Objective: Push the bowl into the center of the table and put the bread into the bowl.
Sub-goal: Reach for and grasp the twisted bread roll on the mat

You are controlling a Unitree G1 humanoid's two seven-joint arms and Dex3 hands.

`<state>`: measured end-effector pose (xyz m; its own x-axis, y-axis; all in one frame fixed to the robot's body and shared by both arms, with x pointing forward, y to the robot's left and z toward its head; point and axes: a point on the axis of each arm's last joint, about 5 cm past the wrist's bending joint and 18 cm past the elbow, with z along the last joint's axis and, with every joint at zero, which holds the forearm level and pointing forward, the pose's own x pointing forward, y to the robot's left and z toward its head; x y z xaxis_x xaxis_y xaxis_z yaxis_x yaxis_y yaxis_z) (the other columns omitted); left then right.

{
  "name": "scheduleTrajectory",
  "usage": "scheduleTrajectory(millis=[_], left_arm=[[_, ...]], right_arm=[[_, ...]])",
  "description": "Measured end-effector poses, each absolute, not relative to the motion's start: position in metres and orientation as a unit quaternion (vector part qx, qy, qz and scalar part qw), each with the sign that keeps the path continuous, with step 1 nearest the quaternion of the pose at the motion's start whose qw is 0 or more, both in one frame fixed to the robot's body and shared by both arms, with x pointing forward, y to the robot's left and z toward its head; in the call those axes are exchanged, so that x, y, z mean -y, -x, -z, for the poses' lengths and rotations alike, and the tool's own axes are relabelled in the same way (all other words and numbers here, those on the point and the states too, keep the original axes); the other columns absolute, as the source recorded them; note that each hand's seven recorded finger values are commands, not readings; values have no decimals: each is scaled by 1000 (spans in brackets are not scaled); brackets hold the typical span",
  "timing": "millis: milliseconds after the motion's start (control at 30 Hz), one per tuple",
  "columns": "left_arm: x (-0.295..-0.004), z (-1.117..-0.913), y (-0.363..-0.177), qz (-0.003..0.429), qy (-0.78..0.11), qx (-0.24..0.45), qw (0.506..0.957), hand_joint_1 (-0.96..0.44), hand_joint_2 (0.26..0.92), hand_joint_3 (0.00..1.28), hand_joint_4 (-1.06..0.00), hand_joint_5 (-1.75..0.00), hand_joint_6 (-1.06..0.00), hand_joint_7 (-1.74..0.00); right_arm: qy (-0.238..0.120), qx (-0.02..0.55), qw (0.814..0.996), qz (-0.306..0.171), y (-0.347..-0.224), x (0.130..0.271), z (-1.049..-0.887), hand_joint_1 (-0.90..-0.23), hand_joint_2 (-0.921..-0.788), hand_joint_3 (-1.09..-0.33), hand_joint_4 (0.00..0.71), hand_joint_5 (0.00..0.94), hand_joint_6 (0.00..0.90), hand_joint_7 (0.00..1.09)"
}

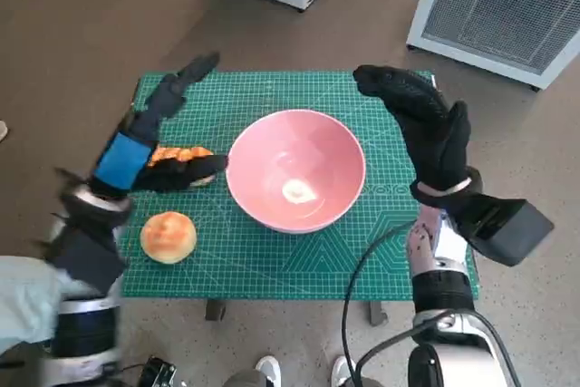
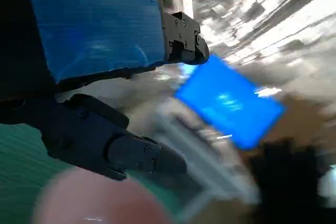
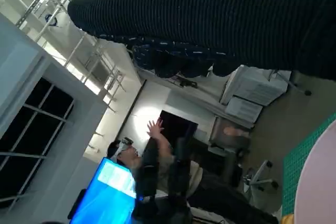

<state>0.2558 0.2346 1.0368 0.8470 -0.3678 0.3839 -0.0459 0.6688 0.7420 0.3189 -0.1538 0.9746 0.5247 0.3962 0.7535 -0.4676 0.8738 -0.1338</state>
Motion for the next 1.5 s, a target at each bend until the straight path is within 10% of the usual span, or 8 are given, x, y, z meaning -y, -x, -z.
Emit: scheduleTrajectory(millis=[567,1500], left_arm=[[-243,-1057,-260,46,-508,12,860,83,772,10,-165,-6,-276,-39],[-227,-1000,-333,103,-571,-191,792,-35,759,0,-139,0,-295,-8]], right_arm=[[-59,414,874,-248,-319,150,-972,-705,-921,-732,223,3,-1,641],[-68,401,880,-247,-319,150,-968,-718,-921,-729,223,2,-1,639]])
